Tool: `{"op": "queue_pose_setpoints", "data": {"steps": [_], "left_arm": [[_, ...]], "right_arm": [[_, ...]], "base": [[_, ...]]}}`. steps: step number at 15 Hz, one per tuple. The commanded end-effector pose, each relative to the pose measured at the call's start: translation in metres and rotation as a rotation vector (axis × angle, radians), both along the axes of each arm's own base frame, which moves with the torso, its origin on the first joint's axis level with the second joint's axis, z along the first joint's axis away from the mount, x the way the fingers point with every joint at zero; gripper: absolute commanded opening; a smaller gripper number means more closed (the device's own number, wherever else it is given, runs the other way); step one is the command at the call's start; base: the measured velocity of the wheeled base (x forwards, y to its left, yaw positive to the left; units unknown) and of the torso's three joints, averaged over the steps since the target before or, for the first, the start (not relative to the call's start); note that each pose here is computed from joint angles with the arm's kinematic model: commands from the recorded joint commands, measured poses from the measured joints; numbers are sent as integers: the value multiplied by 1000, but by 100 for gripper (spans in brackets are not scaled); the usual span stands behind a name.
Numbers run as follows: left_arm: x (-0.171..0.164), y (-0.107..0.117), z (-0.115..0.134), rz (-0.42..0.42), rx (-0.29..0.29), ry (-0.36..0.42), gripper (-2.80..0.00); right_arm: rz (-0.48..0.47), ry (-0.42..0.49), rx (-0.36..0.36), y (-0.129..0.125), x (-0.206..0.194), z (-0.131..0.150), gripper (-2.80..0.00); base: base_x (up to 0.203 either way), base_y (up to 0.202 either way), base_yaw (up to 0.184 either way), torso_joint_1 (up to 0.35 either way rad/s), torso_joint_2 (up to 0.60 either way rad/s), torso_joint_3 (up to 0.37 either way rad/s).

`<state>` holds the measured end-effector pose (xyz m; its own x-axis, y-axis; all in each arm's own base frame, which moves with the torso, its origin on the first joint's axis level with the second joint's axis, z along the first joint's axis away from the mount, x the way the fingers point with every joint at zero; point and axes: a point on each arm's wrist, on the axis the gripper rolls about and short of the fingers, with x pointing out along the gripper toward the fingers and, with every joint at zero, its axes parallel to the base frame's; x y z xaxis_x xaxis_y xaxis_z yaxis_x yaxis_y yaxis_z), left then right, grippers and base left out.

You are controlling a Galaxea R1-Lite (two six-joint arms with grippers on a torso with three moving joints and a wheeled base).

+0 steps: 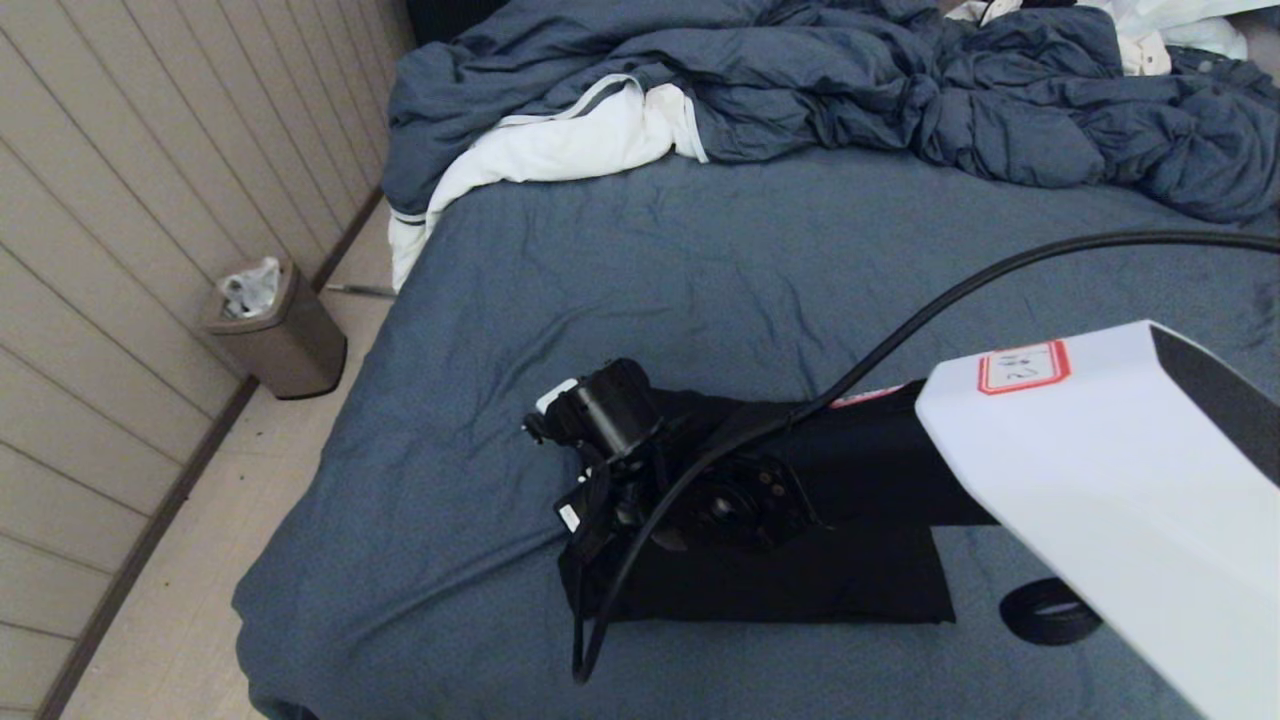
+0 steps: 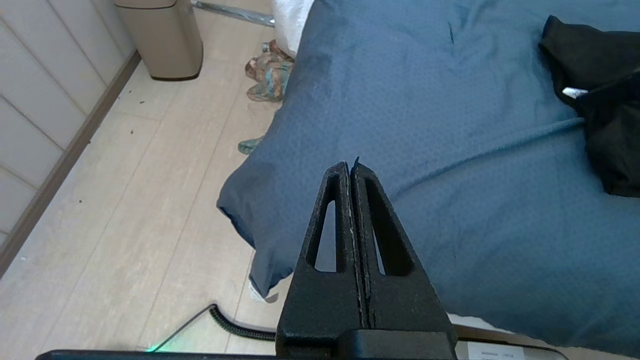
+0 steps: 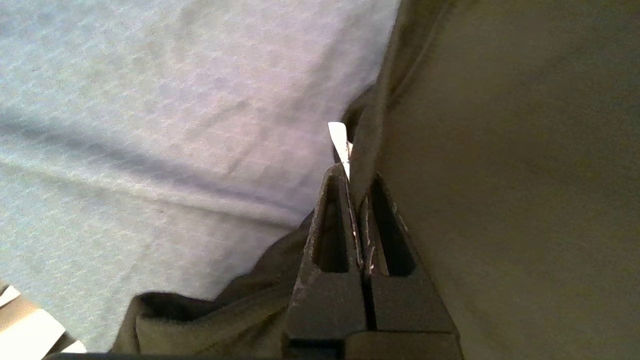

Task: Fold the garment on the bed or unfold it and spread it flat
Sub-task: Unford the black T-shirt

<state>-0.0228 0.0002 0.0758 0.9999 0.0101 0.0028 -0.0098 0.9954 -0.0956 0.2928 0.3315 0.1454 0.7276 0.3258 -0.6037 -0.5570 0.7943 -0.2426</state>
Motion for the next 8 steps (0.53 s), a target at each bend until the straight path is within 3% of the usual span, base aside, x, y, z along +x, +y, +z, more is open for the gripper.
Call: {"op": "queue_pose_setpoints", "data": {"steps": [1,3,8], "left_arm": [[0,0,0,1,-1,1,-280],[0,0,0,1,-1,-1,-280],[0,0,0,1,-1,0,-280]], "right_arm": [[-23,-32,14,-6,-3,14,-280],[-50,-77,52,-19,-4,40,-280],[-202,-211,169,-100,1,118,-280]], "base": [[0,0,0,0,0,0],[0,0,0,0,0,0],[0,0,0,0,0,0]]}}
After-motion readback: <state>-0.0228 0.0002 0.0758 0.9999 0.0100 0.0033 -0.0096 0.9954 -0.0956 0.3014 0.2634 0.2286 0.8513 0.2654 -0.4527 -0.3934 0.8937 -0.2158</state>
